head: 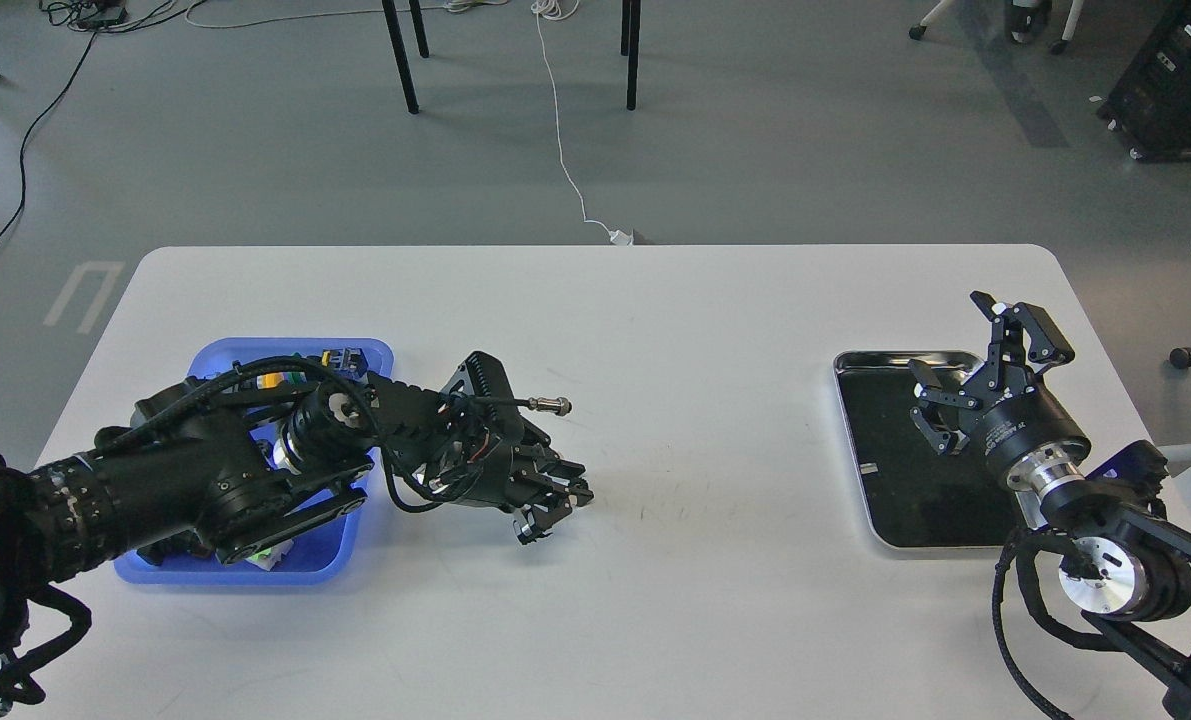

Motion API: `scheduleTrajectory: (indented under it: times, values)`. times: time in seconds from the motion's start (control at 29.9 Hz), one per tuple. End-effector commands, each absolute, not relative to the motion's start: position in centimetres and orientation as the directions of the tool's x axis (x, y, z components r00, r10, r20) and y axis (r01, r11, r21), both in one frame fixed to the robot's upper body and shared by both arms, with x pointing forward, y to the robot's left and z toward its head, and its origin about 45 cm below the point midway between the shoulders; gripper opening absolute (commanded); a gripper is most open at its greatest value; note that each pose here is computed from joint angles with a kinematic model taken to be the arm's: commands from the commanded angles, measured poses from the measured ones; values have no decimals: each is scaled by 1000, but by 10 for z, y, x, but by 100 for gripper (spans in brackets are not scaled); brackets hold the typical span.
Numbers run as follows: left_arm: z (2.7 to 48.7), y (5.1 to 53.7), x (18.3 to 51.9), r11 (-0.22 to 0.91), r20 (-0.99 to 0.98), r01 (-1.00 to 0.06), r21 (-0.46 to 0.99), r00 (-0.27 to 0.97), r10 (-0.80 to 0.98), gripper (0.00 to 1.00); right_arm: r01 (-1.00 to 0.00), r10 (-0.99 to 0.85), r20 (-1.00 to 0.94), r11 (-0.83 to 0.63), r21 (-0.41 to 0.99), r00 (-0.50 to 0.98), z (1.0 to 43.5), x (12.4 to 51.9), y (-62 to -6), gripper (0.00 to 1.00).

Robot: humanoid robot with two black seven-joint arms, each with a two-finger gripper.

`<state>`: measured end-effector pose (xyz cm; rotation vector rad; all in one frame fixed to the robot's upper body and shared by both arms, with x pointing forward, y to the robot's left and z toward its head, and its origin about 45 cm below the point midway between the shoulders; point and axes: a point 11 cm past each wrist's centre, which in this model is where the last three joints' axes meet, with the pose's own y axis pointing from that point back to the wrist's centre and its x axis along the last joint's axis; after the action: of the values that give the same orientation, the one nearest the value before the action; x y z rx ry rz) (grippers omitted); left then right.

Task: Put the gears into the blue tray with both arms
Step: 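Carry the gear into the blue tray and open the left gripper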

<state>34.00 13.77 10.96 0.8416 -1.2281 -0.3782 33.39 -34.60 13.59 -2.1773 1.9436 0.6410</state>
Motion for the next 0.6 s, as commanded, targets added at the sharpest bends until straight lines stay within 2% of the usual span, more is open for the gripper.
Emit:
scheduleTrajectory:
  times: [0.0, 0.27, 0.44, 0.57]
  values:
    - [110, 139, 341, 651, 669, -179, 738, 324, -669, 16, -975, -909, -412, -148, 165, 69, 136, 334, -345, 97]
    - [137, 146, 349, 666, 695, -204, 717, 280, -662, 16, -976, -909, -412, -144, 161, 66, 137, 335, -346, 97]
    - [177, 193, 360, 636, 692, -274, 721, 243, -680, 17, -976, -907, -415, -146, 160, 68, 138, 335, -345, 97]
    - [197, 263, 366, 548, 654, -372, 750, 288, -700, 17, -976, -906, -417, -149, 162, 69, 136, 335, -343, 97]
